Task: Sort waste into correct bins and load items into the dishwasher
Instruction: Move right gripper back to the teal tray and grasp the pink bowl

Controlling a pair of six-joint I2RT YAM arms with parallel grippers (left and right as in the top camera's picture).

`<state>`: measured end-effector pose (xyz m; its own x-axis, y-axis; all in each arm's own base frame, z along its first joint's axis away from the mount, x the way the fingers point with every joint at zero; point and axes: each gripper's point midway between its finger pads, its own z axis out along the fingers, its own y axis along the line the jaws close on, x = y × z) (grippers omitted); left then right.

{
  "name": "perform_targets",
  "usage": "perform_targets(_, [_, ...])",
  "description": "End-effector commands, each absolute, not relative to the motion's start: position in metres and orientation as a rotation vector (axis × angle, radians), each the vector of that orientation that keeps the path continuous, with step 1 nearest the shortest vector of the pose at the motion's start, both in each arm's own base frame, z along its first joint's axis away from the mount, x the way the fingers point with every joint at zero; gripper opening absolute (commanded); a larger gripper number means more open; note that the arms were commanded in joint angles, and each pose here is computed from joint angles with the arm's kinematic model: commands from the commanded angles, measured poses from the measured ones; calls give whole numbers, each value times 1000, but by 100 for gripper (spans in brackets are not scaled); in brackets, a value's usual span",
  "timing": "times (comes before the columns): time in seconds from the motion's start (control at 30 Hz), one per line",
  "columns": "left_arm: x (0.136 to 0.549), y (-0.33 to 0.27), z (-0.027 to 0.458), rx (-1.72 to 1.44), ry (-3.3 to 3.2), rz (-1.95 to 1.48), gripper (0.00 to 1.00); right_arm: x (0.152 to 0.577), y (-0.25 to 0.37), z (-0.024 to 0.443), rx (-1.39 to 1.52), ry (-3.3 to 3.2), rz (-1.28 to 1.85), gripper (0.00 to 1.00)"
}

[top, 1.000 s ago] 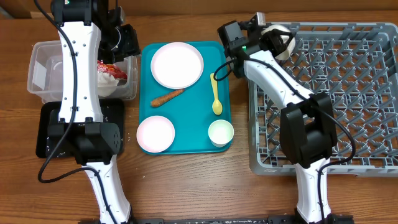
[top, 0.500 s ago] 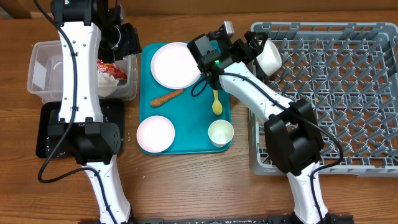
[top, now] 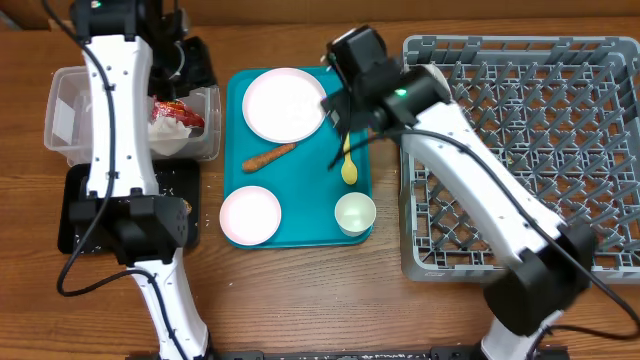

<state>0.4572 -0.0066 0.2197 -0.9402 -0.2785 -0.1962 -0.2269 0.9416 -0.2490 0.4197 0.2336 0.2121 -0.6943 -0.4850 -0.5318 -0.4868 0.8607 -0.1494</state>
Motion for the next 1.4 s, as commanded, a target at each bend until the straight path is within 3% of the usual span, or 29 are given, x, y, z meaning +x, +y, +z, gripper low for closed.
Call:
perform_targets(0.0, [454,15,231,-408,2834,-325,57,341,315,222,-937,2503,863,98])
perform_targets(0.13, [451,30,230,-455,2834,-307,57,304,340,210,-1027,2521,1130,86])
perform_targets(0.2, [451,34,230,-466,2832,-296,57,297,347,188,-1030,2576,1094,78])
perform_targets(0.5, [451,36,230,-474,2831,-296,57,304,353,91,-505,2866,655,66])
perform_targets(0.77, [449,36,230,-475,2839,-297,56,293,371,38,-442,2937,538,55])
perform_targets(0.93, [447,36,229,-478,2848,-297,56,296,369,34,-393,2953,545,40])
perform_targets(0.97, [447,36,229,-479,2848,-297,56,297,369,34,-377,2956,542,34])
perform_targets(1.07, [447,36,229,-478,2847,-297,56,297,368,33,-376,2959,539,5])
perform_targets(1.23, [447,36,229,-478,2846,-297,57,304,363,40,-350,2965,531,4])
perform_targets(1.37, [448,36,229,-477,2841,-296,57,323,358,77,-327,2931,542,4])
